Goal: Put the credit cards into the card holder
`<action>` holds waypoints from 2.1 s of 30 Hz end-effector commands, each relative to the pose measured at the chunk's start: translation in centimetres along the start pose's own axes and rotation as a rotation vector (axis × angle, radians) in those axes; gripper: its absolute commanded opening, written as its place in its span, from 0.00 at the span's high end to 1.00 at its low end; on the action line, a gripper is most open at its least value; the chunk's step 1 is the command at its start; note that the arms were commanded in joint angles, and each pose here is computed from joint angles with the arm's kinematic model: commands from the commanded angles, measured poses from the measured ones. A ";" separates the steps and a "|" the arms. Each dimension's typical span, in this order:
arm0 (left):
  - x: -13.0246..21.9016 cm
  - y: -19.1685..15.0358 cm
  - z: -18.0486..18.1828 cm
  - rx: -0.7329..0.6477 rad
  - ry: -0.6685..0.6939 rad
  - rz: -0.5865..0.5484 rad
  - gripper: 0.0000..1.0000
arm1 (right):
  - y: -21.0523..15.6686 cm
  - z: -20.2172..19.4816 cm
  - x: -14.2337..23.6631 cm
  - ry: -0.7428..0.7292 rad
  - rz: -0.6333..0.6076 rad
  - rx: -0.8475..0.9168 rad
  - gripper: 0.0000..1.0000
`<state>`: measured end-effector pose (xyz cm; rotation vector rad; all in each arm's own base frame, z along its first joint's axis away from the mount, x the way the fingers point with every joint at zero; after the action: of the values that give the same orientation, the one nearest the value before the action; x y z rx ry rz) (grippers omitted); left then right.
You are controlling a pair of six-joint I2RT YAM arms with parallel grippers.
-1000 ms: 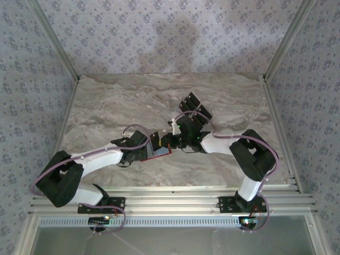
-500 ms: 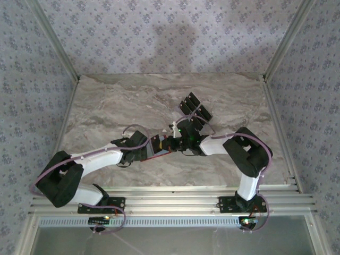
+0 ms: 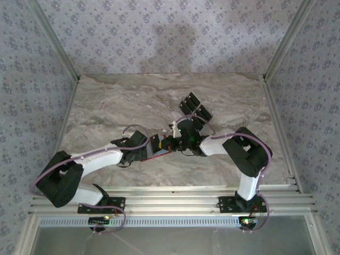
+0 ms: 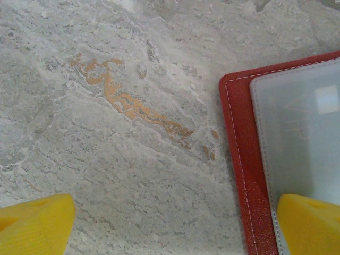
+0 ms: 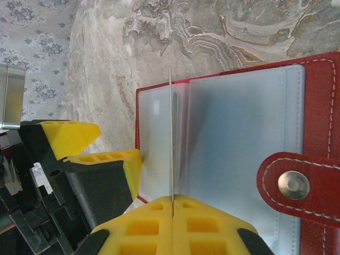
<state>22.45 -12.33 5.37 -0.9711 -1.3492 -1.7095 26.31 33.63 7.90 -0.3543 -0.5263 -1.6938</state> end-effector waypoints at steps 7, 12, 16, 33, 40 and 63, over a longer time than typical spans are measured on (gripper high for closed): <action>-0.4 -1.4 1.0 -0.016 0.045 0.043 0.02 | -0.6 -0.9 -0.9 0.006 0.033 -0.031 1.00; -0.4 -1.4 1.0 -0.015 0.047 0.044 0.02 | -0.8 -1.4 -1.1 -0.002 0.042 -0.039 1.00; -0.4 -1.4 1.0 -0.016 0.045 0.043 0.02 | -0.9 -1.6 -1.1 -0.004 0.045 -0.044 1.00; -0.5 -1.5 1.0 -0.018 0.044 0.045 0.03 | -1.8 -3.2 -0.7 -0.025 0.066 -0.069 1.00; -0.6 -1.4 1.0 -0.016 0.042 0.045 0.03 | -1.7 -3.3 -0.9 -0.016 0.092 -0.076 1.00; -0.6 -1.5 0.9 -0.018 0.038 0.045 0.03 | -1.3 -3.2 -2.3 -0.028 0.123 -0.091 1.00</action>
<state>22.64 -12.09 5.35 -0.9512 -1.3533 -1.7147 25.82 34.11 4.99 -0.4104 -0.4356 -1.6078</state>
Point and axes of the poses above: each hand's point on the last joint's axis, 136 mm out from that joint toward the fingers, its own x axis back along the fingers, its own z axis along the line the jaws close on, y = z × x, the point moved 3 cm from there along x, back along the fingers, and after that the axes turned 15 degrees about -x, right-handed, at the moved point
